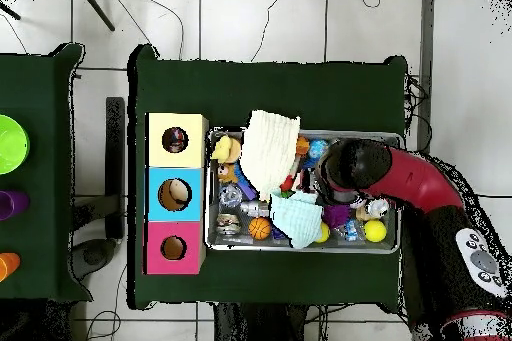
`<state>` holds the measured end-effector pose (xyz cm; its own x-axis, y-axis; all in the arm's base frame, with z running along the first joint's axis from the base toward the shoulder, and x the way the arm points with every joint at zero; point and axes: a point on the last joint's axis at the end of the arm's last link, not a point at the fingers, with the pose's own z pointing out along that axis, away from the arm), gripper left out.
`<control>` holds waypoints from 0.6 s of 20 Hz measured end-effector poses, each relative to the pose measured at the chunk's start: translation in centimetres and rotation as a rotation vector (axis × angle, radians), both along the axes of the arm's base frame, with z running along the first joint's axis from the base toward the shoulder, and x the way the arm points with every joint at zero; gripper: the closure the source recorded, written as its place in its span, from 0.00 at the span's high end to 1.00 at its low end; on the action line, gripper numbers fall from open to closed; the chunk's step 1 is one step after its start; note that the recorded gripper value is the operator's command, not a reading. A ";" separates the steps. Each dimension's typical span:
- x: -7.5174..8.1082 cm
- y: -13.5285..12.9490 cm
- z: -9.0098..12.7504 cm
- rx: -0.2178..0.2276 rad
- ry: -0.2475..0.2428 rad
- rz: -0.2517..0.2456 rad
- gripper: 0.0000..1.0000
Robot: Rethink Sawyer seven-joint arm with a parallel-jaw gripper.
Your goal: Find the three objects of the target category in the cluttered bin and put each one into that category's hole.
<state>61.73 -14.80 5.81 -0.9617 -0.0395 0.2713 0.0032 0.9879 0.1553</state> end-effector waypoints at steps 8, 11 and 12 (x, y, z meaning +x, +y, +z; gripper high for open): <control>-0.6 -2.7 -1.5 -0.028 0.007 0.003 1.00; -0.8 -3.6 -2.1 -0.038 0.007 0.005 1.00; -0.8 -3.8 -2.2 -0.040 0.008 0.005 1.00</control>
<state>60.90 -18.62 3.59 -0.9593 -0.0333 0.2805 -0.0007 0.9933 0.1155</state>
